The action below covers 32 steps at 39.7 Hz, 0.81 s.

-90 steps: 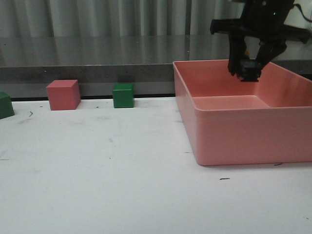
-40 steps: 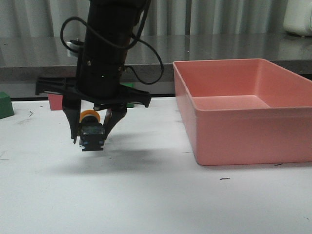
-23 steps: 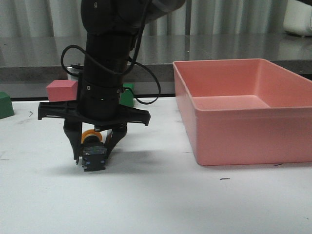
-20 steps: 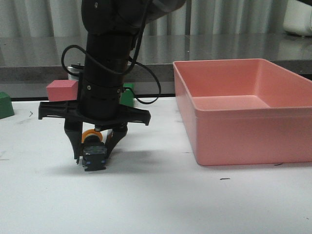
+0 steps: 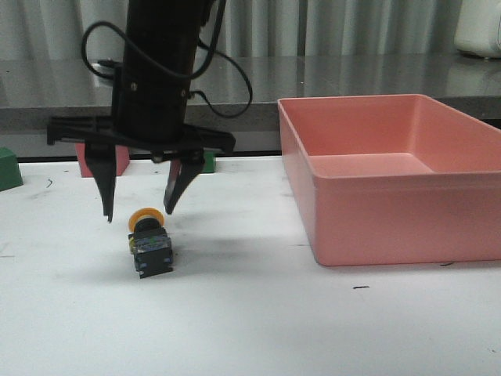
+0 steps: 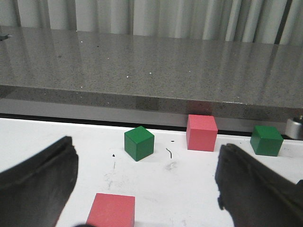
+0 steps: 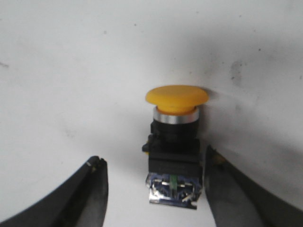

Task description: Place and stand button with both arms

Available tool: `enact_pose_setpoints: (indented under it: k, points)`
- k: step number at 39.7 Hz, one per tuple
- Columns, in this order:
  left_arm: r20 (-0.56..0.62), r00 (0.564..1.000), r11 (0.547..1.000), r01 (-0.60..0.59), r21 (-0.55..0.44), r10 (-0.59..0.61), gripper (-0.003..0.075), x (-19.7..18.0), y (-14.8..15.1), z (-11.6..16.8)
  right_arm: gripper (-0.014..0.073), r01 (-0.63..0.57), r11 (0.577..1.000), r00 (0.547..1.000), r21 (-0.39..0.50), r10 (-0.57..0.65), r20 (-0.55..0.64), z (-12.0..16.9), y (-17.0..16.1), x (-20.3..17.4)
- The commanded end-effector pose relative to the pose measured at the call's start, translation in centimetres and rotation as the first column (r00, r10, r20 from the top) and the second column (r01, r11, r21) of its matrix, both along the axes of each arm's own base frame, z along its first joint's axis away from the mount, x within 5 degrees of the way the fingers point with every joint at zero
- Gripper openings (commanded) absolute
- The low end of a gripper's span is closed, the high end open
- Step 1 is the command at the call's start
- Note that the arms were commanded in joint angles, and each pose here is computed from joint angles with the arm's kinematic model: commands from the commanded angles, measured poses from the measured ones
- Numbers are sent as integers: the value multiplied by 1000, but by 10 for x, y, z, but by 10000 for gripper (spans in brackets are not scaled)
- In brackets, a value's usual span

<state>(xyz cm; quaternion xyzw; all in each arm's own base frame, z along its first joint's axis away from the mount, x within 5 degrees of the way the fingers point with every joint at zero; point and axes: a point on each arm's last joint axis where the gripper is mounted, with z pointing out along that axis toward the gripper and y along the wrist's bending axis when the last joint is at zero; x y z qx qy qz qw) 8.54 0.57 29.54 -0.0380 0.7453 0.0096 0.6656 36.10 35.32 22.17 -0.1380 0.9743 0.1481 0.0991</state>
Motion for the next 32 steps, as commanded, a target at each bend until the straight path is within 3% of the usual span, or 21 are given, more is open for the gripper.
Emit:
enact_pose_setpoints:
  k: [1,11,15,24,32]
  points:
    - [110,994,1000,3,1,-3,564,1,0,20,353,-56,997,995,51,51,91,68,-9,-7]
    - [110,994,1000,3,1,-3,564,1,0,20,33,-75,990,981,116,52,185,113,-12,-10]
    - [110,994,1000,3,1,-3,564,1,0,20,-37,-83,989,978,125,56,202,121,-13,-12]
    - [110,994,1000,3,1,-3,564,1,0,20,-67,-165,976,943,139,115,312,164,-32,-25]
    - [110,994,1000,3,1,-3,564,1,0,20,-67,-136,978,914,156,63,401,209,-82,-24]
